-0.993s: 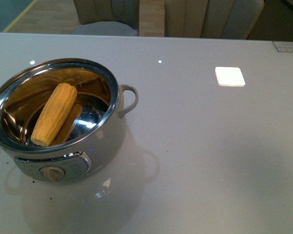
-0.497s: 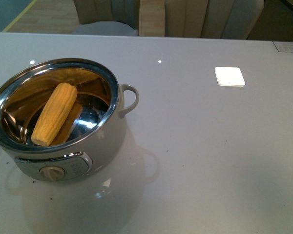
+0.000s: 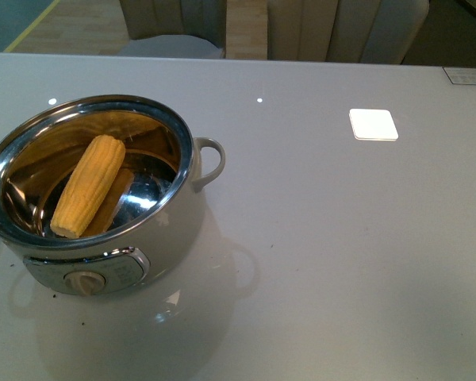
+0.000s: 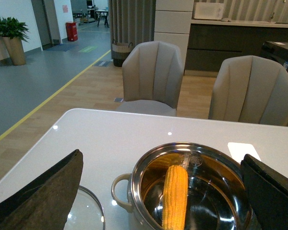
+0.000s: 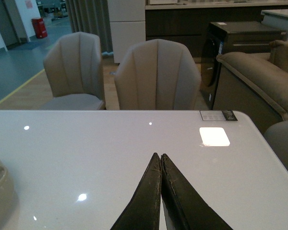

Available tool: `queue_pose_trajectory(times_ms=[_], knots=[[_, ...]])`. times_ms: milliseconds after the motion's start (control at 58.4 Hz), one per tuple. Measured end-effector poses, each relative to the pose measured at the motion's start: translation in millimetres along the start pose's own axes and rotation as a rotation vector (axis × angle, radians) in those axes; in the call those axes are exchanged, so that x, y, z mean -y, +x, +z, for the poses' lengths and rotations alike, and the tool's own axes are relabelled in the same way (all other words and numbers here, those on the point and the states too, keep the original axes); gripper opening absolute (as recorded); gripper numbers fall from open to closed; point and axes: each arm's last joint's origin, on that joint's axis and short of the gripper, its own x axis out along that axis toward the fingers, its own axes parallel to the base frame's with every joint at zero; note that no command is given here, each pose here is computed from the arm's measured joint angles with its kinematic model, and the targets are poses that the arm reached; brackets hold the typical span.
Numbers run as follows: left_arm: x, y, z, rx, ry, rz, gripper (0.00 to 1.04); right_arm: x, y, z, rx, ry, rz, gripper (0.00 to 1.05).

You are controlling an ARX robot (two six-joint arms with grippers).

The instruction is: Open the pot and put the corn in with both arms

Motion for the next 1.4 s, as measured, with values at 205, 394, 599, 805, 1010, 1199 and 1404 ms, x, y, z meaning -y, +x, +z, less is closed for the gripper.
queue_pose_trajectory(times_ms=[205,394,599,805,1010,1199,1404], knots=[[0.0,0.0,0.0,0.0,0.0,0.0,0.98,0.0,-3.3,-0.4,-0.001,0.0,0.0,0.02],[0.0,0.0,0.0,0.0,0.0,0.0,0.98,0.0,-14.6,-3.0,-0.008,0.0,0.0,0.02],[0.0,0.0,0.0,0.0,0.0,0.0,0.98,0.0,-15.0,-2.9,-0.005,0.0,0.0,0.02],[0.0,0.0,0.0,0.0,0.0,0.0,0.98,0.0,-15.1,-2.8,-0.005,0.0,0.0,0.02],[0.0,0.0,0.0,0.0,0.0,0.0,0.98,0.0,-15.1,-2.8,-0.004,-0.002,0.0,0.32],[0.0,0.0,0.0,0.0,0.0,0.0,0.98,0.0,-15.1,-2.8,-0.004,-0.002,0.0,0.65],[0.0,0.0,0.0,0.0,0.0,0.0,0.98,0.0,-15.1,-2.8,-0.004,-0.002,0.0,0.97]])
